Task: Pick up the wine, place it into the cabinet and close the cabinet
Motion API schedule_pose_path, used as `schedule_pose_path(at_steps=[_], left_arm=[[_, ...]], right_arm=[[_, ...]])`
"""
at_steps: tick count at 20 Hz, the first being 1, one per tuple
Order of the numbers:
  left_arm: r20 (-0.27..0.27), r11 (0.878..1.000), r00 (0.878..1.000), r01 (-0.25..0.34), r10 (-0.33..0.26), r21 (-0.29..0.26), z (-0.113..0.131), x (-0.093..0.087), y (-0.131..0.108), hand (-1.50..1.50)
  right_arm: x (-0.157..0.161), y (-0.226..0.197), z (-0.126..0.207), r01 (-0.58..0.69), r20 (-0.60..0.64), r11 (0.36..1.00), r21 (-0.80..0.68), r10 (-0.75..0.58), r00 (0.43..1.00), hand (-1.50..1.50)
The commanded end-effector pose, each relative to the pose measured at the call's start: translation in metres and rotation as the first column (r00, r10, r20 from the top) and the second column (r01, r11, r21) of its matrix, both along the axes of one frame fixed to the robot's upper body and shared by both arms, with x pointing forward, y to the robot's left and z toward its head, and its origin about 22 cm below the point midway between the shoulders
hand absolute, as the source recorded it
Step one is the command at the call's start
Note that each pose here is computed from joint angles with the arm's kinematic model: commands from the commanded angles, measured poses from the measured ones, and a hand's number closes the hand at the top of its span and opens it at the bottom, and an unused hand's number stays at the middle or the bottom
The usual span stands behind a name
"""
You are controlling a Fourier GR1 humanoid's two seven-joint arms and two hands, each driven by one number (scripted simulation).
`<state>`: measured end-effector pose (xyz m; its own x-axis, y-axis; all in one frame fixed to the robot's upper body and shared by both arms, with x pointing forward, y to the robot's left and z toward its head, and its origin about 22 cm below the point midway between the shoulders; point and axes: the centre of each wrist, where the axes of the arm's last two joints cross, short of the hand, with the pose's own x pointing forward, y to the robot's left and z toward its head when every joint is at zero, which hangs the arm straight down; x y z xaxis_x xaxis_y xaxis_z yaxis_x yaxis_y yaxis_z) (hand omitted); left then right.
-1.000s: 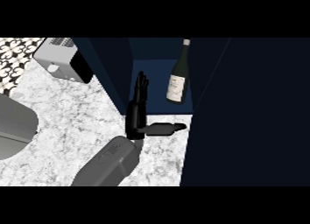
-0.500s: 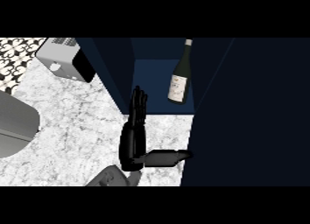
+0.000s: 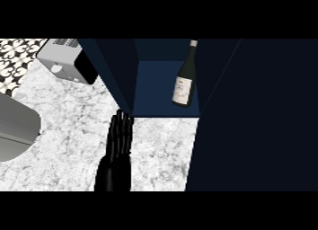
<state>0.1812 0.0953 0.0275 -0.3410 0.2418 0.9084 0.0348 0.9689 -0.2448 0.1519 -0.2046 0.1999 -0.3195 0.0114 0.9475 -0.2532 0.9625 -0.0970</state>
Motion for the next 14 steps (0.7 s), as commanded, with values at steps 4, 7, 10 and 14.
schedule_pose_path(at_steps=[4,7,10,14], left_arm=[[0.005,0.998,0.998,0.067,-0.068,0.009,-0.005,-0.033,0.042,-1.50],[0.021,0.993,0.993,0.119,-0.119,0.018,0.005,-0.037,0.060,-1.50],[0.017,0.988,0.988,0.156,-0.156,0.010,0.019,-0.035,0.074,-1.50],[0.015,0.990,0.990,0.139,-0.139,0.026,0.021,-0.052,0.094,-1.50]], right_arm=[[-0.020,-0.006,0.002,-0.157,-0.050,0.987,0.019,0.158,0.986,1.50],[0.003,-0.007,-0.007,-0.152,-0.054,0.988,-0.013,0.151,0.987,1.50],[0.001,-0.012,-0.007,-0.165,-0.024,0.986,-0.037,0.164,0.986,1.50],[-0.028,0.013,-0.006,-0.217,-0.062,0.976,-0.011,0.216,0.974,1.50]])
